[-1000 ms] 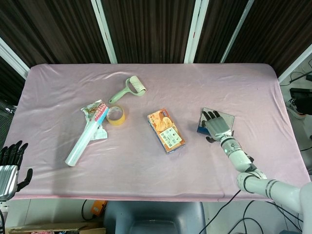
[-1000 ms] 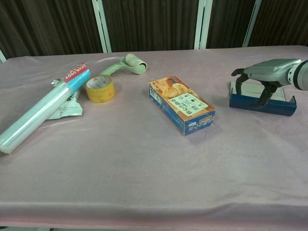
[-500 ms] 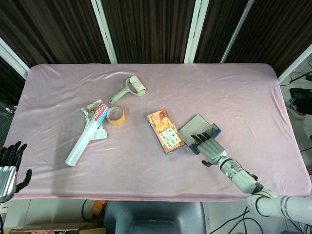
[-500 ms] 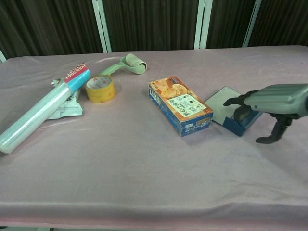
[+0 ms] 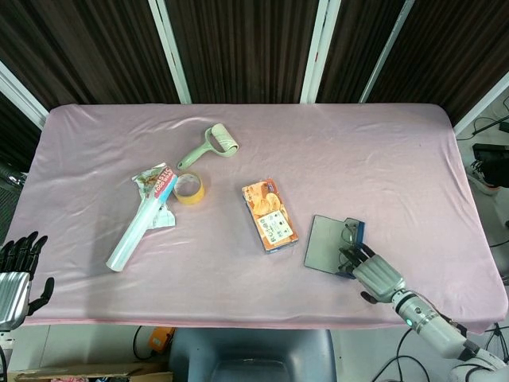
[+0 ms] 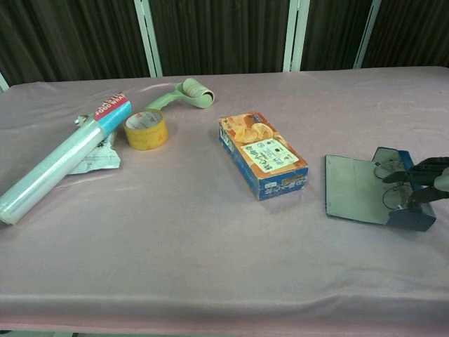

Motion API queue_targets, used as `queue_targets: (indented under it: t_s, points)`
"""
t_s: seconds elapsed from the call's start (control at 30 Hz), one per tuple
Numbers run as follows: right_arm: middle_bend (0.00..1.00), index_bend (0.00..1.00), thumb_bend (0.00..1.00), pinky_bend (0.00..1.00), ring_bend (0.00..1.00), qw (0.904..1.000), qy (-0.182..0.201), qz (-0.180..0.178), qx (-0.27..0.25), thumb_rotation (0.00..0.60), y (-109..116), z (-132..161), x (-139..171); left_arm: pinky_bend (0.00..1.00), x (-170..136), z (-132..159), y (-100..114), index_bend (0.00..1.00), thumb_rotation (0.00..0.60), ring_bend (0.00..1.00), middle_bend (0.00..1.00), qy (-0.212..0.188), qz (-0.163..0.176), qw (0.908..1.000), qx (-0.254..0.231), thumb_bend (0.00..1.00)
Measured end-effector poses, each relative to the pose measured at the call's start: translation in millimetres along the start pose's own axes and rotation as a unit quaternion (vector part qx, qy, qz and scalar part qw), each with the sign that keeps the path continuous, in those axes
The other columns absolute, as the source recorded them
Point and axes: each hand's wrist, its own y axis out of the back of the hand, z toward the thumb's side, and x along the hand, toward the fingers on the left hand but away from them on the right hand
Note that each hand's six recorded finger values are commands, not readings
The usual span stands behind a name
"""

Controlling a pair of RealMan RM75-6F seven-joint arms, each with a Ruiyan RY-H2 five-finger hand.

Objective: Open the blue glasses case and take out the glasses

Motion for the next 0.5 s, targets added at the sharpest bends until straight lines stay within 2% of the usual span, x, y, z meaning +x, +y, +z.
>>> queue_targets:
  t_s: [0.27, 0.5]
  points:
    - [0.03, 0.49, 0.44, 0.00, 0.00, 0.9999, -0.013, 0.001, 0.008, 0.600, -20.7, -13.8, 30.7, 0.03, -0.4, 1.2, -0.9, 0.00, 0.600, 0.00, 0.00, 0.000, 0.000, 1.0000, 0.003, 0.42]
    - [0.03, 0.49, 0.44, 0.00, 0.00, 0.9990, -0.044, 0.009, 0.003, 0.600, -34.1, -33.0, 45.5, 0.03, -0.6, 3.5, -2.7, 0.00, 0.600, 0.00, 0.00, -0.003, -0.002, 1.0000, 0.006, 0.42]
